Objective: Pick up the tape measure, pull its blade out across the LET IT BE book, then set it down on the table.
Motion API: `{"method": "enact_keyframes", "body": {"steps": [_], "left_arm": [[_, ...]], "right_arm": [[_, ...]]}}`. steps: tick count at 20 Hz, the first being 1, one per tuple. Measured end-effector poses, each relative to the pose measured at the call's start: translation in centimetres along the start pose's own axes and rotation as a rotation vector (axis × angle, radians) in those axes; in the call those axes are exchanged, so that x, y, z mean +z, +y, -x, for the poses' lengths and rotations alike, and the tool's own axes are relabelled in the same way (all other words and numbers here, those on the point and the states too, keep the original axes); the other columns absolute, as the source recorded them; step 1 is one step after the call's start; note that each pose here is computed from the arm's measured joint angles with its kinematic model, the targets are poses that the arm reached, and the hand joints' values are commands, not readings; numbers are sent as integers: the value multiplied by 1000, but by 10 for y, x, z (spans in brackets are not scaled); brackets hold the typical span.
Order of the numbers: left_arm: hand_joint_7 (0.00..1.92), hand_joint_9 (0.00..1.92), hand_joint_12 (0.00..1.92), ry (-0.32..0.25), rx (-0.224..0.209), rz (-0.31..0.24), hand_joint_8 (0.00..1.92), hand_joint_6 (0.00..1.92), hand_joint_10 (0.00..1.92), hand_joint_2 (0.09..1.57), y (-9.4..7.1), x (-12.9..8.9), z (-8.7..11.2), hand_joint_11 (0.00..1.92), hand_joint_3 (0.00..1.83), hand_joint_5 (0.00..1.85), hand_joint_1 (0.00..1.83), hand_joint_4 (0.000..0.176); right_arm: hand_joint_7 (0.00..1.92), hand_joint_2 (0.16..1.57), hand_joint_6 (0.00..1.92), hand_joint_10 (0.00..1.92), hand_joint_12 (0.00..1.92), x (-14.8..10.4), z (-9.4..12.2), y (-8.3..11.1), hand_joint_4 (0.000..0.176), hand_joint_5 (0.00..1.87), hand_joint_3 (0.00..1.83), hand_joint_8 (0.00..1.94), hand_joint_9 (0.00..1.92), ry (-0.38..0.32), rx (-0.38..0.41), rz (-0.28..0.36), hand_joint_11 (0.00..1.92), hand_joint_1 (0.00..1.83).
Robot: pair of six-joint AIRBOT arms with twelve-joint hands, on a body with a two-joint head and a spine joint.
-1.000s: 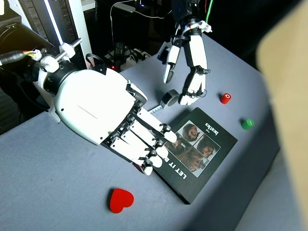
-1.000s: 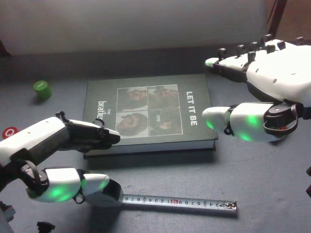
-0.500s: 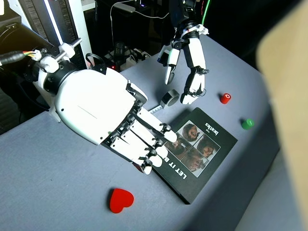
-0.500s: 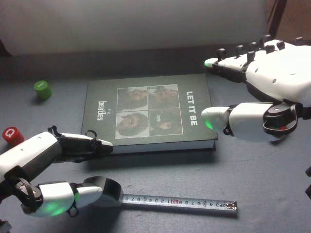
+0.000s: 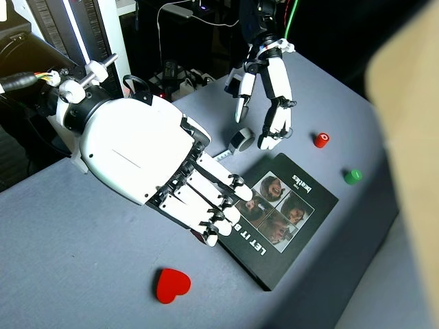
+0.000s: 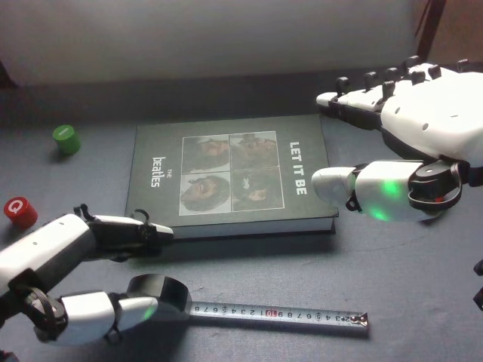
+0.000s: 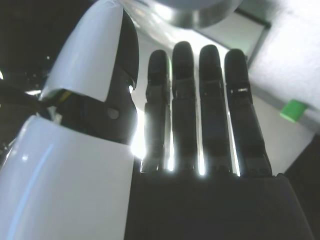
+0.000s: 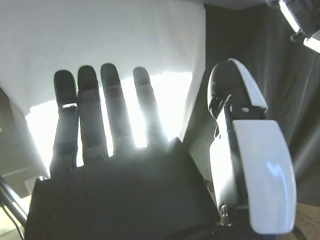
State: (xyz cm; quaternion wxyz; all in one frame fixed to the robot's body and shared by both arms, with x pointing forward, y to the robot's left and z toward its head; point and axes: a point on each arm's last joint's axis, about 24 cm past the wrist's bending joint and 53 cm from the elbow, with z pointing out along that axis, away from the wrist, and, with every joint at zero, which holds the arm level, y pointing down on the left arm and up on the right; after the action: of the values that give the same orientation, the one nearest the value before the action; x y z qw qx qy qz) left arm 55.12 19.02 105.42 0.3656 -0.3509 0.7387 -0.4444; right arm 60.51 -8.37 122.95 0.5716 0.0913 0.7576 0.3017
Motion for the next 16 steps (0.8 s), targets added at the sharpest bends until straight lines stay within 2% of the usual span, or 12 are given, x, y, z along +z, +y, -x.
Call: {"method": "enact_keyframes", "body": {"steps": [16], "left_arm": [[664, 578, 770, 13, 7, -2, 2, 0, 2, 1080, 15, 4, -14, 275, 0, 606, 1175, 0]], "right_arm": [[204, 1200, 0, 0, 769, 0, -1, 3, 82, 128, 1, 1, 214, 5, 6, 8, 0, 57]]}}
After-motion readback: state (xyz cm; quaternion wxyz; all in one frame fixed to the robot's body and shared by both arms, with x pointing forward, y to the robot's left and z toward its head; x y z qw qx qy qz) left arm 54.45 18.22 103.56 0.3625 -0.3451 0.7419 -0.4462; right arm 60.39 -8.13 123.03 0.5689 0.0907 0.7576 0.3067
